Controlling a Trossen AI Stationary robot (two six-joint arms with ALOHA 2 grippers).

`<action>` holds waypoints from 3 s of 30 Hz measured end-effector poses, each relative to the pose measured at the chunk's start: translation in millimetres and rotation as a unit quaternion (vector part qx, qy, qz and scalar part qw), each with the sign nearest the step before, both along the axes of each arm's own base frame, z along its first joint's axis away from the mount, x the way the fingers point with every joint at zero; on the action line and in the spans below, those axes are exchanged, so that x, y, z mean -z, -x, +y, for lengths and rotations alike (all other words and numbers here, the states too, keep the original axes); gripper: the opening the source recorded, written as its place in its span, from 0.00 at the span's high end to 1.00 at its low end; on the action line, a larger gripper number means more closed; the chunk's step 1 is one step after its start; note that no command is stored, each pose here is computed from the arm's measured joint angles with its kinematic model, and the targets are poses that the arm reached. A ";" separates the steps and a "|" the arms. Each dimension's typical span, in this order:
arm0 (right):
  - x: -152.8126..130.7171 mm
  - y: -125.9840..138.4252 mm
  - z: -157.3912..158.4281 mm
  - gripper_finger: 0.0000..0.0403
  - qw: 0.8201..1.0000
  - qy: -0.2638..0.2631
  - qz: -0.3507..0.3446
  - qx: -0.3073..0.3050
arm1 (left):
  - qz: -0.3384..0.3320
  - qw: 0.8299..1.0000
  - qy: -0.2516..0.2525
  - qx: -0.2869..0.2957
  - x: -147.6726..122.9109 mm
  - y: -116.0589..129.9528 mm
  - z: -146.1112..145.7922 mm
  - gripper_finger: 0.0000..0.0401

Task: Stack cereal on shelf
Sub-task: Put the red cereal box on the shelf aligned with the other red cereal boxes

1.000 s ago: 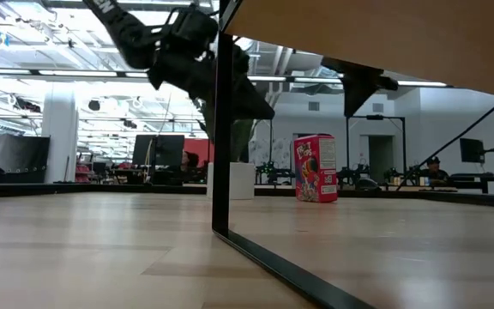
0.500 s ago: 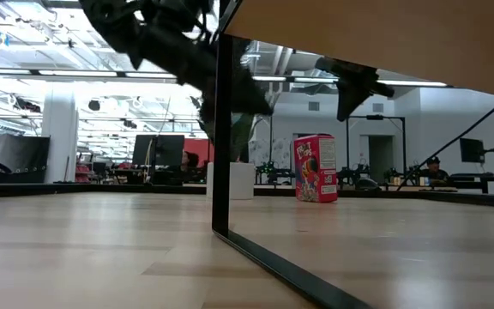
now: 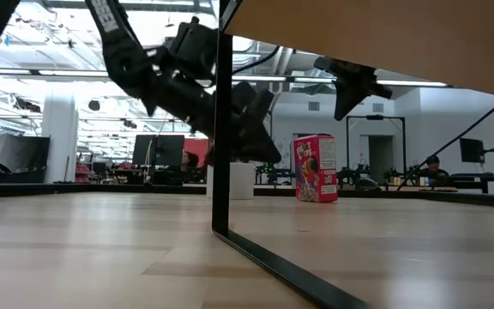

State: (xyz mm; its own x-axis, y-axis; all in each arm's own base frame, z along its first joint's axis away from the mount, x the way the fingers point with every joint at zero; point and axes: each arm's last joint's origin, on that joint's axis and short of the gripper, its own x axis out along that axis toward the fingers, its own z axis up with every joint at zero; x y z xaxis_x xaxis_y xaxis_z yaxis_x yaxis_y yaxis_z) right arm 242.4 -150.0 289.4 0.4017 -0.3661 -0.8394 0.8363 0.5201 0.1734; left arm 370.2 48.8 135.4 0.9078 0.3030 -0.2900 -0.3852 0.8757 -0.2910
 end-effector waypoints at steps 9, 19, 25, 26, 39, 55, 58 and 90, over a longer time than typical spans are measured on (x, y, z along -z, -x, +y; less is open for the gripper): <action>27.2 -0.7 3.0 0.99 1.000 -0.029 -0.006 0.009 | -0.007 1.000 0.024 0.008 10.7 -6.4 0.9 1.00; 47.1 -1.1 3.7 0.99 0.998 -0.040 -0.034 0.019 | -0.012 1.000 0.005 -0.020 9.1 -5.3 10.4 1.00; 51.5 -3.3 6.1 0.99 0.997 -0.048 -0.051 0.017 | -0.015 0.999 0.004 -0.047 8.5 -3.4 21.3 1.00; 51.4 -3.7 5.9 0.99 0.997 -0.048 -0.053 0.018 | -0.017 0.999 0.005 -0.049 8.3 -3.3 22.2 1.00; 50.9 -4.8 7.2 0.99 0.997 -0.054 -0.060 0.017 | -0.053 0.997 -0.006 -0.051 -2.5 -9.6 23.8 1.00; 50.4 -11.0 16.9 0.99 0.996 -0.058 -0.066 -0.006 | -0.020 0.997 -0.051 -0.062 -14.9 -28.4 36.7 1.00; 50.4 -11.0 16.9 0.99 0.996 -0.058 -0.066 -0.006 | -0.022 0.996 -0.051 -0.071 -15.4 -26.9 44.0 1.00; 51.5 -8.8 18.5 0.99 0.998 -0.043 -0.045 0.025 | -0.029 0.995 -0.044 -0.086 -16.0 -24.7 52.8 1.00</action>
